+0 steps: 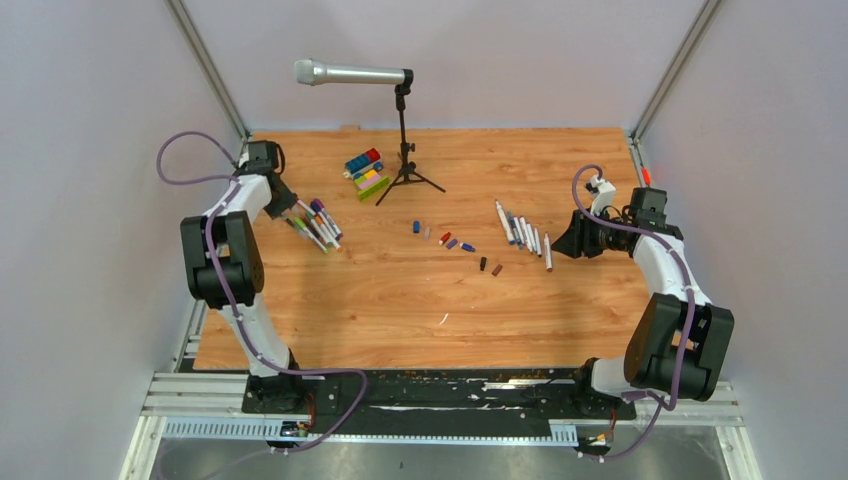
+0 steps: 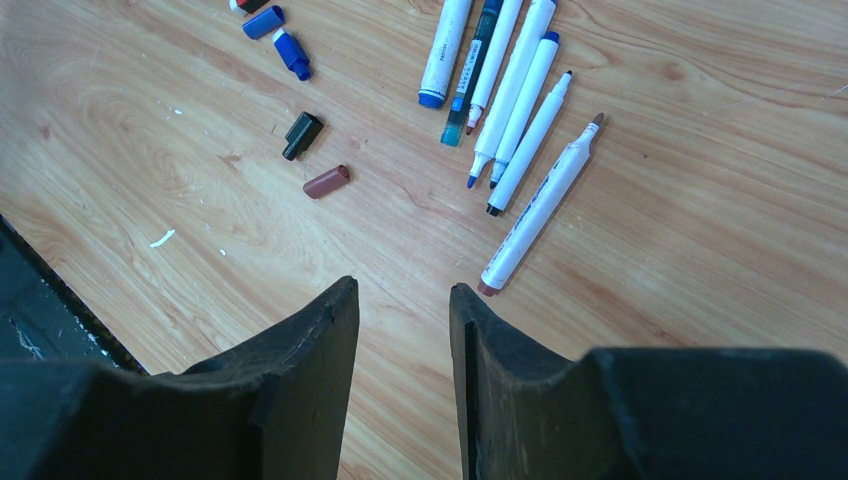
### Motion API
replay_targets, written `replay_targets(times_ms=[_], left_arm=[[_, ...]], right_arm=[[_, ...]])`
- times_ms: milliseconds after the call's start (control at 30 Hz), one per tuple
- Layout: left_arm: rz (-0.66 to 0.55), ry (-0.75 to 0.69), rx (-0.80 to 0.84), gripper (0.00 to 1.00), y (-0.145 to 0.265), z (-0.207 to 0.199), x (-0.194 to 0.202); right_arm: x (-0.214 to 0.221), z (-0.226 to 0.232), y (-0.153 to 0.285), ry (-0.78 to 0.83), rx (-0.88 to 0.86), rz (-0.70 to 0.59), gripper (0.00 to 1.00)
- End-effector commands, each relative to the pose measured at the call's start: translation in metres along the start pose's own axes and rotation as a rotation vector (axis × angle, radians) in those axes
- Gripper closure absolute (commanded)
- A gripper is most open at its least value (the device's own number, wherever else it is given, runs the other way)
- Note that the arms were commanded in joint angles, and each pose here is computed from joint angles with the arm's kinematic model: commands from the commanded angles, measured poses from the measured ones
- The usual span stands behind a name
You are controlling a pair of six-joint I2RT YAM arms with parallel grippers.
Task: Open the pen caps
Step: Pick up the pen from the center of the board.
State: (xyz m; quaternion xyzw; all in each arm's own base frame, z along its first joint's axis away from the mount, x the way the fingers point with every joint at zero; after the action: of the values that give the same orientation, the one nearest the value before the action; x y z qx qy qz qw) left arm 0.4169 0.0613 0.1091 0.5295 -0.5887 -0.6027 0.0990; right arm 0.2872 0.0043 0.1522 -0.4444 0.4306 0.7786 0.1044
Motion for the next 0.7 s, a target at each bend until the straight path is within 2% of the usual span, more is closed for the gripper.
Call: replay_targets(times_ms=[0,333,667], left_arm=[[-0.001,-0.012,-0.037,0.62,-0.008,-0.001,-0.017],[0.054,-0.02,-0.127,0.62,-0.033,0.006,-0.012],[0.154,-0.066,-0.201,0.68,-0.053,0.017,0.005]], right_arm=[[-0.015,-0.002,0.006,0.061,0.006,-0.04,0.6],[-0.014,-0.004,0.005,0.055,0.006,-0.032,0.6],[-0.012,-0.004,0.004,0.047,0.004,-0.026,0.6]])
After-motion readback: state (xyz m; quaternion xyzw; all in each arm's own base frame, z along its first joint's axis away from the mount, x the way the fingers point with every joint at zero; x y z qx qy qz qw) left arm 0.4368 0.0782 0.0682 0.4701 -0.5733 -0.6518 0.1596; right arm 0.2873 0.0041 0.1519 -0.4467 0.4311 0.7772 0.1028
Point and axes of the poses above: each gripper's point midway between its finger pads, its own y axis back along the fingers, its own z axis along the line the jaws close on, x = y × z, the point moved 5 cm from there along y, back along the fingers, and after that the axes turned 11 degrees about y, right-handed, at the moved point
